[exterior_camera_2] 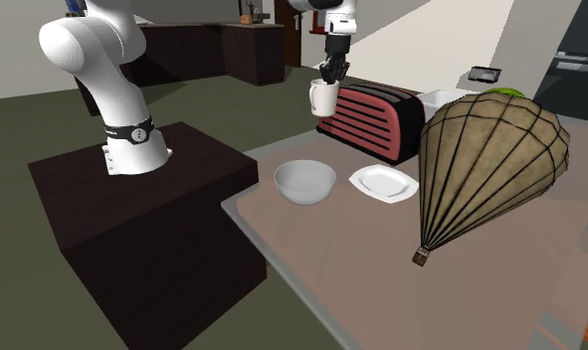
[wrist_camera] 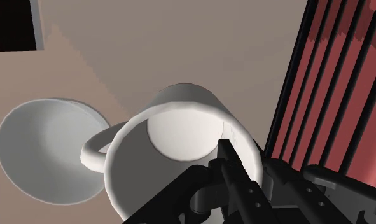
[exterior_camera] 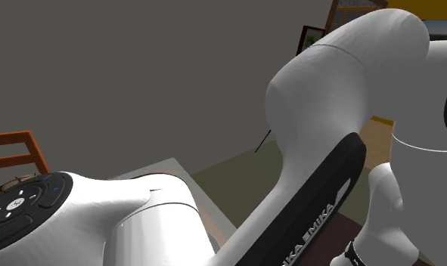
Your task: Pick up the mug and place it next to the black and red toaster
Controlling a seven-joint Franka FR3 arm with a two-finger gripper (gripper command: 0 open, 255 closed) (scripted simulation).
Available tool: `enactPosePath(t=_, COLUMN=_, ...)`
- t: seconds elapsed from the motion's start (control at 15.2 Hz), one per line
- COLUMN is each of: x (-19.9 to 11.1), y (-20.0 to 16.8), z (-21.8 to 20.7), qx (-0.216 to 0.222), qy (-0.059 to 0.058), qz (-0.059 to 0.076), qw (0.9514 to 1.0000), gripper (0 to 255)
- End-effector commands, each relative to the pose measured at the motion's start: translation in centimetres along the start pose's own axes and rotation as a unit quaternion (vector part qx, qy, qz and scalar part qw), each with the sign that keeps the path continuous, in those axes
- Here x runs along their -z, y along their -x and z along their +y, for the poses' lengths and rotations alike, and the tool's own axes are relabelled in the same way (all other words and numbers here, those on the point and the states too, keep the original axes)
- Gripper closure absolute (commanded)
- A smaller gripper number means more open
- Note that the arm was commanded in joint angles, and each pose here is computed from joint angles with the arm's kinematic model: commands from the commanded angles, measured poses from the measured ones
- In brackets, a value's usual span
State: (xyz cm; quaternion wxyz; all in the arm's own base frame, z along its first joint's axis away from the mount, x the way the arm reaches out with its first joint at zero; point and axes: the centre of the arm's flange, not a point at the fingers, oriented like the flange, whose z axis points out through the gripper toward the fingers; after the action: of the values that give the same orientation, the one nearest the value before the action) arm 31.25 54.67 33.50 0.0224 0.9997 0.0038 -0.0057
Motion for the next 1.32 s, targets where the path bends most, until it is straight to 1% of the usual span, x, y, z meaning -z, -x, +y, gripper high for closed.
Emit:
enactPosePath(t=0.0, x=-1.1, y=-0.1, z=-0.1, qx=0.0, qy=0.0, qz=0.0, qw=1.0, gripper=255)
enactPosePath(t=1.25, x=-11.1, y=-0.2, z=-0.5, qx=0.0, qy=0.0, qz=0.0, qw=1.0, gripper=255)
